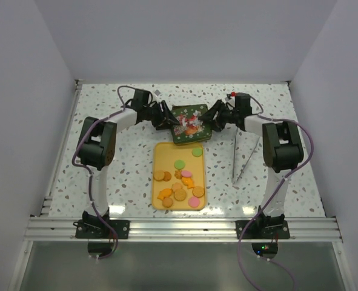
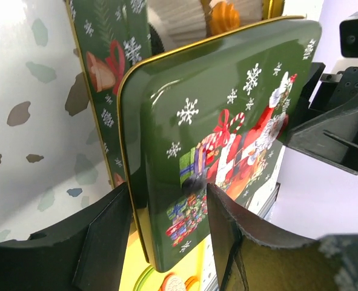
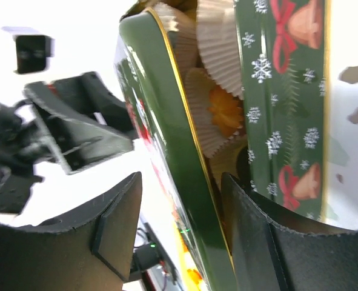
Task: Pack the cookies
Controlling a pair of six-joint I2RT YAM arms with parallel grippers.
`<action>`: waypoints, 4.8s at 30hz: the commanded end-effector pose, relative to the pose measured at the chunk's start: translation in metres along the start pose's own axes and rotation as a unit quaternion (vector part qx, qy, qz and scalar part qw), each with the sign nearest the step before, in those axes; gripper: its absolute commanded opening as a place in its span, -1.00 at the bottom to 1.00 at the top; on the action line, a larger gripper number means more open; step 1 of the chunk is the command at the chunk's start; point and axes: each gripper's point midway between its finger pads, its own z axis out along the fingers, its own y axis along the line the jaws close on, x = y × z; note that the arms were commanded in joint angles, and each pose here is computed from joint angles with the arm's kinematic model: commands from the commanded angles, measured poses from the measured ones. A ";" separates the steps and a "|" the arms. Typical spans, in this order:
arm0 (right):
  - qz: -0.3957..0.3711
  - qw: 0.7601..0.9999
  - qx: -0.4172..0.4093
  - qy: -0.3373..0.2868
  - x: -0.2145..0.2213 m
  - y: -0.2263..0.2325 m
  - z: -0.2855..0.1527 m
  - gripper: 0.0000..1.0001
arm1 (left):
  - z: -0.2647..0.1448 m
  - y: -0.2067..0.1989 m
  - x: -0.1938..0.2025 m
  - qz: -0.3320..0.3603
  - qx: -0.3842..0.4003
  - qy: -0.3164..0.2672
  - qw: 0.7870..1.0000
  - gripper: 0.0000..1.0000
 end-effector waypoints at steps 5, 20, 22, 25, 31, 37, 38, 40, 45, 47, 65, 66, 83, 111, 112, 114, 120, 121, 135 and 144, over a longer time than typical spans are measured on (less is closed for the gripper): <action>-0.039 0.993 0.107 0.006 -0.002 -0.014 -0.018 0.10 | -0.003 -0.020 -0.022 0.022 0.012 -0.019 0.999 0.12; -0.082 0.984 0.160 0.003 -0.027 -0.001 -0.026 0.00 | 0.000 -0.034 -0.039 0.018 0.010 -0.030 0.999 0.10; -0.086 0.984 0.158 0.002 -0.031 0.002 -0.026 0.00 | 0.000 -0.035 -0.040 0.020 0.008 -0.032 0.999 0.10; -0.091 0.982 0.163 0.009 -0.032 0.000 -0.023 0.04 | 0.001 -0.034 -0.041 0.022 0.003 -0.032 0.999 0.10; -0.101 0.973 0.206 0.027 -0.030 -0.017 -0.028 0.17 | 0.003 -0.030 -0.039 0.019 -0.004 -0.031 0.999 0.09; -0.116 0.966 0.228 0.036 -0.031 -0.018 -0.036 0.19 | 0.007 -0.029 -0.039 0.013 -0.002 -0.032 0.999 0.08; -0.115 0.966 0.228 0.037 -0.031 -0.018 -0.036 0.19 | 0.008 -0.029 -0.039 0.011 0.000 -0.031 0.999 0.08; -0.117 0.966 0.226 0.037 -0.032 -0.015 -0.036 0.20 | 0.009 -0.031 -0.040 0.011 0.001 -0.032 0.999 0.09; -0.111 0.967 0.224 0.041 -0.032 -0.018 -0.032 0.19 | 0.013 -0.031 -0.038 0.011 0.002 -0.029 1.000 0.08; -0.106 0.968 0.224 0.040 -0.034 -0.021 -0.028 0.18 | 0.013 -0.030 -0.036 0.010 0.000 -0.027 1.000 0.08; -0.071 0.974 0.212 0.019 -0.059 -0.015 -0.004 0.11 | 0.023 -0.033 -0.046 0.009 -0.003 -0.019 1.000 0.08; -0.070 0.975 0.212 0.017 -0.060 -0.014 -0.004 0.11 | 0.024 -0.032 -0.047 0.008 -0.005 -0.018 1.000 0.08; -0.098 0.956 0.276 -0.026 -0.096 -0.015 -0.038 0.22 | 0.036 -0.015 -0.052 -0.011 -0.037 -0.006 0.999 0.06; -0.209 0.935 0.275 0.081 0.072 0.009 -0.035 -0.16 | 0.028 -0.014 -0.056 -0.012 -0.038 -0.011 0.999 0.04; -0.207 0.933 0.280 0.087 0.073 0.003 -0.030 -0.17 | 0.027 -0.014 -0.056 -0.012 -0.038 -0.011 0.999 0.04; -0.210 0.933 0.277 0.087 0.074 0.007 -0.024 -0.17 | 0.026 -0.013 -0.056 -0.011 -0.039 -0.011 0.999 0.04; -0.212 0.929 0.285 0.099 0.078 0.000 -0.013 -0.18 | 0.020 -0.017 -0.057 -0.007 -0.035 -0.013 0.999 0.04; -0.213 0.929 0.286 0.100 0.079 -0.001 -0.012 -0.19 | 0.019 -0.018 -0.058 -0.007 -0.033 -0.014 0.999 0.04; -0.218 0.921 0.313 0.083 0.072 -0.022 -0.004 -0.21 | 0.014 -0.019 -0.059 -0.005 -0.027 -0.012 1.000 0.04; -0.222 0.920 0.318 0.065 0.059 -0.018 0.004 -0.22 | 0.009 -0.027 -0.067 0.000 -0.010 -0.018 1.000 0.08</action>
